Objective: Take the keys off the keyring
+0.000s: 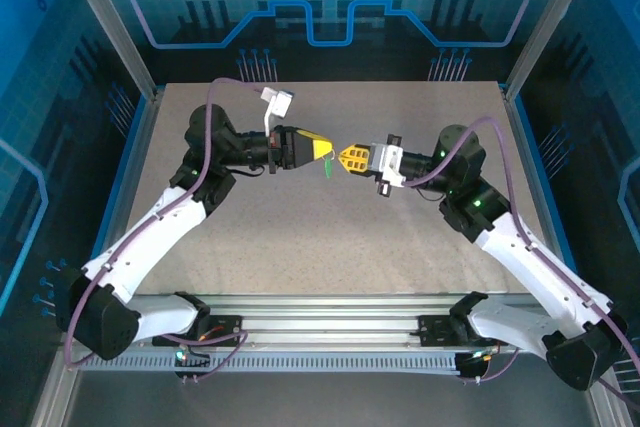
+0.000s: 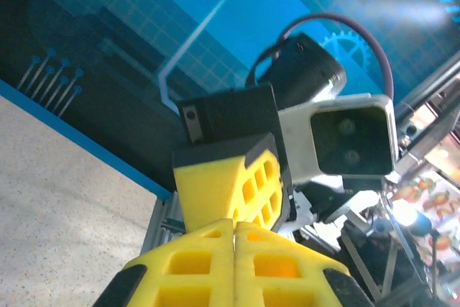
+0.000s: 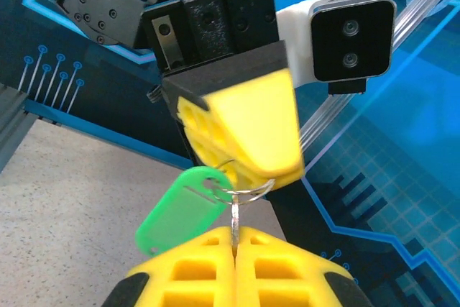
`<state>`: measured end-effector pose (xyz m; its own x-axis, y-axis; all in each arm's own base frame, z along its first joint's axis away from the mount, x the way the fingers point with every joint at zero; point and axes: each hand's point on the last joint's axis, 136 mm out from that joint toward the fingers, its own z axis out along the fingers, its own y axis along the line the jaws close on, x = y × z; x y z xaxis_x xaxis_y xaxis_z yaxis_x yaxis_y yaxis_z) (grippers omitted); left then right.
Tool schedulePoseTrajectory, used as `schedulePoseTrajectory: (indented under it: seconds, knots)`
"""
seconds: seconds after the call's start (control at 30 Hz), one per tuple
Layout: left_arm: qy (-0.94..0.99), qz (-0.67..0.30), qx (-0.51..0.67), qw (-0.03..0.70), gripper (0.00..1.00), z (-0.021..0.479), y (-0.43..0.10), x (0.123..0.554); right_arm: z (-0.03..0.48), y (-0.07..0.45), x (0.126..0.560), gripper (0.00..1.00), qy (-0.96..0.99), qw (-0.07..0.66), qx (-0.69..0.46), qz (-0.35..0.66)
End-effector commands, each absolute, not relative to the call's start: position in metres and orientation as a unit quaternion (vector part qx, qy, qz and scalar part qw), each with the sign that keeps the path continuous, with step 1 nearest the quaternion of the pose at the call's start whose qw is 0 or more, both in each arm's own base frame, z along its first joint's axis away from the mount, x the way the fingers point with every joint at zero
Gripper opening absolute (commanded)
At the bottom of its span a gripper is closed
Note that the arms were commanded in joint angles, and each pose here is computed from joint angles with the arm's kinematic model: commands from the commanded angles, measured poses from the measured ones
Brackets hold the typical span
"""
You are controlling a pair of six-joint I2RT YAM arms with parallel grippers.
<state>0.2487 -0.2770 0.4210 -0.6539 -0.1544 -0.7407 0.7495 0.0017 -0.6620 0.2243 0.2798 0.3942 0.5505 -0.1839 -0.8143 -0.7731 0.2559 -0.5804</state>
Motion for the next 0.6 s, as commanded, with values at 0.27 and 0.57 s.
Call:
schedulePoseTrajectory:
  seconds: [0.27, 0.57]
  knots:
    - [0.589, -0.677, 0.196, 0.395, 0.02, 0.446, -0.263, 0.254, 0.414, 0.288, 0.217, 0.00, 0.390, 0.718, -0.549, 0.176]
    - [0.616, -0.637, 0.173, 0.429, 0.42, 0.431, -0.238, 0.264, 0.407, 0.286, 0.220, 0.00, 0.407, 0.686, -0.576, 0.181]
